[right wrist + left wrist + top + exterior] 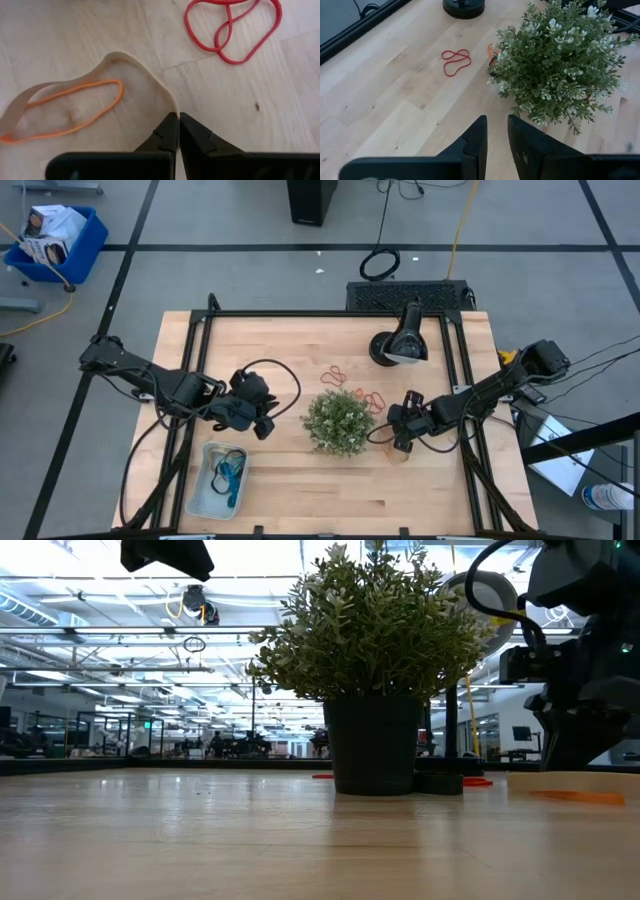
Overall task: Pick and place rubber bands into bin
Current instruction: Put the light brown rubber band into the blue bin
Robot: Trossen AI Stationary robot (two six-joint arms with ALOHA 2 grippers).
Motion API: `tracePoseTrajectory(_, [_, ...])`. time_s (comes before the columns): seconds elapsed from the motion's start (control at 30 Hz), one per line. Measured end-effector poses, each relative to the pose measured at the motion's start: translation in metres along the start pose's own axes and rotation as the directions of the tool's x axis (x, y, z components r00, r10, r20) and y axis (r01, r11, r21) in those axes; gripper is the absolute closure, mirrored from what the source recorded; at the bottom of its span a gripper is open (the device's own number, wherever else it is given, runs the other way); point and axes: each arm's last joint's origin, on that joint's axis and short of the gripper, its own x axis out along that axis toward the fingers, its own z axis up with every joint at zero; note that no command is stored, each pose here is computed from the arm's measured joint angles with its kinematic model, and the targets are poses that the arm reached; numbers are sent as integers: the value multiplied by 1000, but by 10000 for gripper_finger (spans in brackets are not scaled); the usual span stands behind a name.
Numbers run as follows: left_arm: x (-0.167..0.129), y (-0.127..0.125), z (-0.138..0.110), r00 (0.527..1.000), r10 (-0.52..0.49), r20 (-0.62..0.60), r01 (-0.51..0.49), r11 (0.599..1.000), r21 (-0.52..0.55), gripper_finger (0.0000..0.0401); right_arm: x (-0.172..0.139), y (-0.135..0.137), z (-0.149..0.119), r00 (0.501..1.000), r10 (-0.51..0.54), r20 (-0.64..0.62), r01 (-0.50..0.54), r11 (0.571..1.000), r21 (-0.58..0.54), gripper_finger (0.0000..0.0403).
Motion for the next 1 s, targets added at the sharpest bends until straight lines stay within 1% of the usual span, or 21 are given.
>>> tracePoseTrajectory(0.17, [0,0,0,1000,-15,-15,15,1000,-1,320,-7,-2,1,1000,6,8,-6,1000,-4,401])
tracePoseTrajectory(0.4, [0,-1,-1,999,-27,-27,27,1000,-3,320,-33,-9,6,997,40,60,-41,999,9,402])
tracePoseTrajectory(0.57, [0,-1,-1,999,-28,-28,28,1000,-3,320,-55,-14,10,986,89,142,-86,996,-21,402])
tracePoseTrajectory(0.63, [0,-1,-1,999,-28,-28,28,1000,-3,320,-63,-18,12,976,85,202,-79,996,-38,402])
tracePoseTrajectory(0.77, [0,-1,-1,999,-28,-27,28,1000,-2,320,-78,-25,13,947,67,313,-57,997,-43,402])
tracePoseTrajectory(0.83, [0,-1,-1,999,-27,-27,27,1000,-1,320,-85,-27,16,923,84,376,-71,996,-47,402])
tracePoseTrajectory(0.9, [0,-1,-1,999,-27,-27,27,1000,-1,320,-92,-27,20,891,118,438,-97,993,-70,402])
tracePoseTrajectory(1.0, [0,-1,-1,999,-27,-27,27,1000,-1,320,-103,-25,28,823,173,541,-129,985,-118,402])
